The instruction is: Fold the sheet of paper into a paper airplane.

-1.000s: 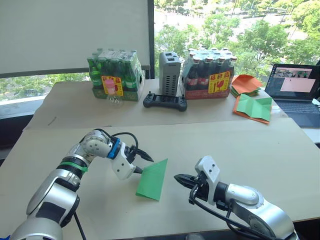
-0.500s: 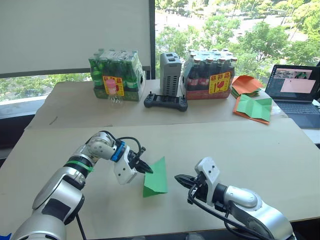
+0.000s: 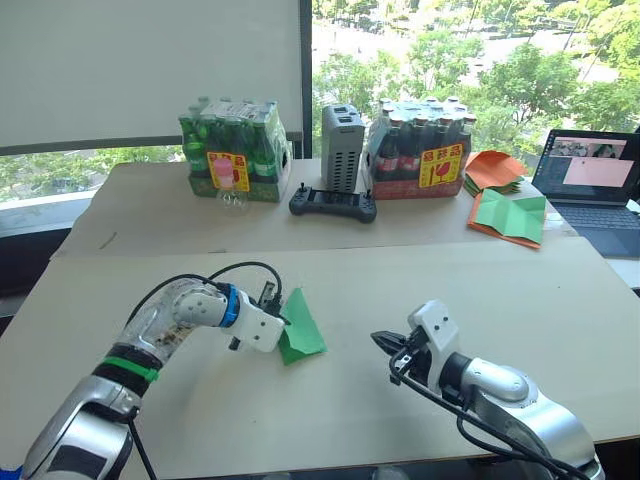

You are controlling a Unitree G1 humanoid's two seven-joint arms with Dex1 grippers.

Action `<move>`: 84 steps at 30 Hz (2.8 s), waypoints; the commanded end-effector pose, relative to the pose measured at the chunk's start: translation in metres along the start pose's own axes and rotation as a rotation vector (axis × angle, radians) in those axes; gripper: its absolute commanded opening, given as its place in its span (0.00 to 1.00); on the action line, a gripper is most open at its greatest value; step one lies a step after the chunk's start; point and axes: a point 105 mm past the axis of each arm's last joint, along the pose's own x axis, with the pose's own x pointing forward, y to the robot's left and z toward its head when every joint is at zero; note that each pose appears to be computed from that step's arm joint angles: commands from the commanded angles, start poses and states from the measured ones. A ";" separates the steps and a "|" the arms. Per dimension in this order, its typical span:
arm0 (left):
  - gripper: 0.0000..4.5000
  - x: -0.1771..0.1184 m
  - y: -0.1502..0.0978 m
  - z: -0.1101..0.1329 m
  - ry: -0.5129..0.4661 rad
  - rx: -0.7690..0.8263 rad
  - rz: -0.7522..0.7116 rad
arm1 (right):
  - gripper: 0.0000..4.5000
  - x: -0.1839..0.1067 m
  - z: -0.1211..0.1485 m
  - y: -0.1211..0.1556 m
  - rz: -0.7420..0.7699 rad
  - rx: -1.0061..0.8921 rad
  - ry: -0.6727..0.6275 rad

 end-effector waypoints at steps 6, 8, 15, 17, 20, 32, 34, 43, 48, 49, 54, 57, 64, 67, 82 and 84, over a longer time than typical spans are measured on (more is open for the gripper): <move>0.00 0.005 0.015 0.033 0.063 -0.416 0.147 | 0.00 0.006 0.018 0.001 0.018 -0.040 -0.070; 0.06 0.005 0.009 0.036 0.055 -0.462 0.135 | 0.00 0.007 0.018 0.001 0.025 -0.042 -0.070; 0.55 0.000 0.004 0.038 0.024 -0.492 0.154 | 0.21 0.006 0.019 -0.003 0.030 -0.054 -0.066; 0.63 -0.010 0.012 0.042 -0.029 -0.528 0.192 | 0.36 0.005 0.022 -0.001 0.043 -0.064 -0.078; 0.63 -0.041 0.018 0.050 -0.156 -0.609 0.214 | 0.58 0.003 0.032 0.015 0.127 -0.113 -0.107; 0.63 -0.080 -0.032 0.015 -0.283 -0.975 0.184 | 0.99 0.052 0.034 0.050 0.099 -0.443 -0.199; 0.63 -0.081 -0.026 0.018 -0.313 -0.977 0.223 | 0.99 0.056 0.033 0.049 0.076 -0.450 -0.203; 0.63 -0.082 -0.019 0.025 -0.328 -0.967 0.243 | 0.65 0.060 0.020 0.035 0.013 -0.469 -0.147; 0.63 -0.080 -0.016 0.028 -0.338 -0.962 0.249 | 0.26 0.060 0.013 0.032 0.016 -0.461 -0.123; 0.63 -0.079 -0.016 0.028 -0.339 -0.962 0.250 | 0.19 0.060 0.013 0.031 0.017 -0.461 -0.119; 0.63 -0.077 -0.014 0.027 -0.337 -0.961 0.257 | 0.01 0.057 0.010 0.027 0.050 -0.494 -0.098; 0.63 -0.076 -0.012 0.026 -0.340 -0.965 0.260 | 0.01 0.052 0.016 0.028 0.113 -0.531 -0.135; 0.63 -0.073 -0.014 0.027 -0.378 -0.992 0.196 | 0.01 0.010 0.018 0.049 0.602 -0.916 -0.180; 0.63 -0.072 -0.017 0.026 -0.380 -0.995 0.167 | 0.01 0.008 0.015 0.045 0.682 -0.963 -0.169; 0.63 -0.073 -0.017 0.026 -0.372 -0.990 0.181 | 0.01 0.039 0.014 0.018 0.527 -1.011 -0.212; 0.63 -0.072 -0.016 0.026 -0.374 -0.985 0.177 | 0.14 0.039 0.015 0.018 0.529 -1.023 -0.218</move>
